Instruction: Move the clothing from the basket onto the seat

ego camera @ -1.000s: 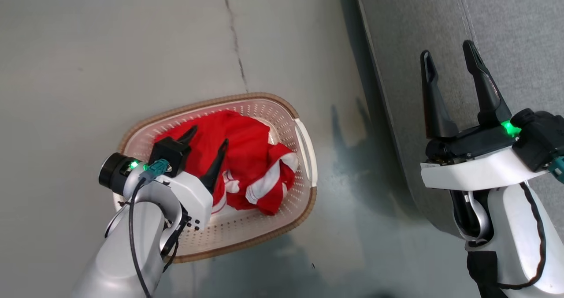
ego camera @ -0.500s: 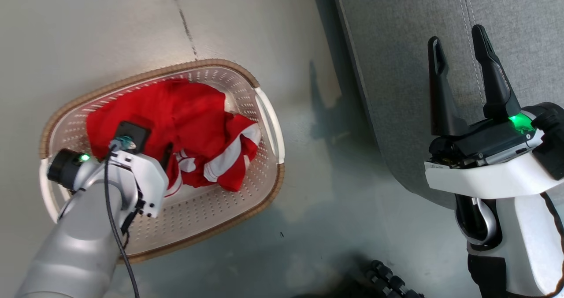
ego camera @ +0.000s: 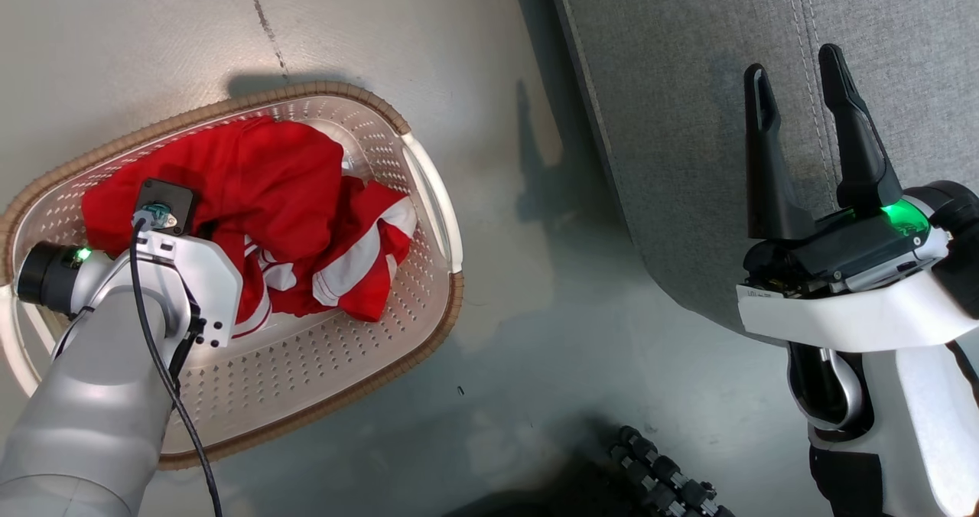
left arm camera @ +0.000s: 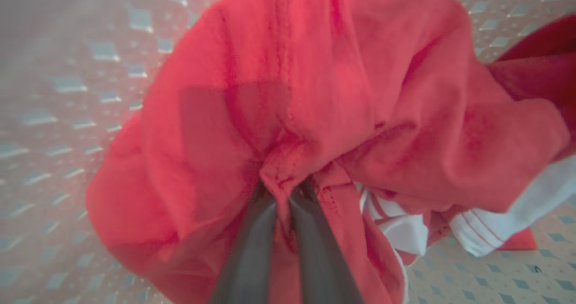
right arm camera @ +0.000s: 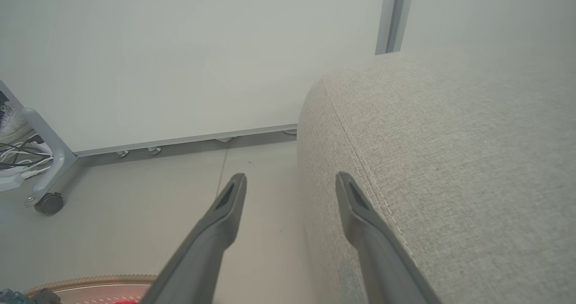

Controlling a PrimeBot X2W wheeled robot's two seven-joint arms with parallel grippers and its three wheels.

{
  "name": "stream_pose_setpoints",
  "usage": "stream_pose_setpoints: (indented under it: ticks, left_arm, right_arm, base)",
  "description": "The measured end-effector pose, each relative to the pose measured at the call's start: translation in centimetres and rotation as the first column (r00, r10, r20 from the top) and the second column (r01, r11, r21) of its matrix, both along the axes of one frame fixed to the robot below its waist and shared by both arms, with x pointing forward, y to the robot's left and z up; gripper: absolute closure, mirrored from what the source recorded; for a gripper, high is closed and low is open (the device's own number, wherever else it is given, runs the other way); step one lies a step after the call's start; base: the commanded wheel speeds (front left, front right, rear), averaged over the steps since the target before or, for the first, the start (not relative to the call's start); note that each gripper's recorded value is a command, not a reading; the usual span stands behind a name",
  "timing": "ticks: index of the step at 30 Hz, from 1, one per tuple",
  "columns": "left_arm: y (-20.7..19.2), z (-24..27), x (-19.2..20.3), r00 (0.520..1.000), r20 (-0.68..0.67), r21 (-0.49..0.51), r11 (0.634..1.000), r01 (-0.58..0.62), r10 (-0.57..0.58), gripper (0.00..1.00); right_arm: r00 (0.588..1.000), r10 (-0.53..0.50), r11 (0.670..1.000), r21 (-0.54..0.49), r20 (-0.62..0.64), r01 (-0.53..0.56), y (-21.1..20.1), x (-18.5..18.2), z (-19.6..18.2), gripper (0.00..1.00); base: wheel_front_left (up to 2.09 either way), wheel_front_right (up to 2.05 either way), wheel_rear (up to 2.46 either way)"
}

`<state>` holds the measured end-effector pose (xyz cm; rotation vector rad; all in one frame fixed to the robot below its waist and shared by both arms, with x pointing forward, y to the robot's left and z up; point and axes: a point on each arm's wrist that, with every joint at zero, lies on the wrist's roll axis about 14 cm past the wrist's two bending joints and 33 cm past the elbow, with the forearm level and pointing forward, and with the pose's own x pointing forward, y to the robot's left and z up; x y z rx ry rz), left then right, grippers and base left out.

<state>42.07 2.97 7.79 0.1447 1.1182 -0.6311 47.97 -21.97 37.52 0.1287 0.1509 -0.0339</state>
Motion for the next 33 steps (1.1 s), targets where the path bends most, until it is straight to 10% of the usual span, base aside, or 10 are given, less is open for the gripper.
stream_pose_setpoints:
  ticks: [17, 33]
  left_arm:
    - [-1.1, 9.7, 4.2, 0.957, 0.272, -0.187, 0.981, -0.05, 0.101, 1.0]
    - [2.0, 24.2, 4.0, 0.8, 0.497, -0.372, 0.915, -0.155, 0.337, 1.0]
  right_arm:
    - [0.995, 0.086, 0.996, -0.008, 0.052, -0.085, 3.0, 0.1, 2.7, 0.0]
    - [0.979, 0.174, 0.985, -0.01, 0.107, -0.174, 6.8, -1.1, 6.5, 0.0]
  base:
    - [0.0, 0.0, 0.0]
    - [0.0, 0.0, 0.0]
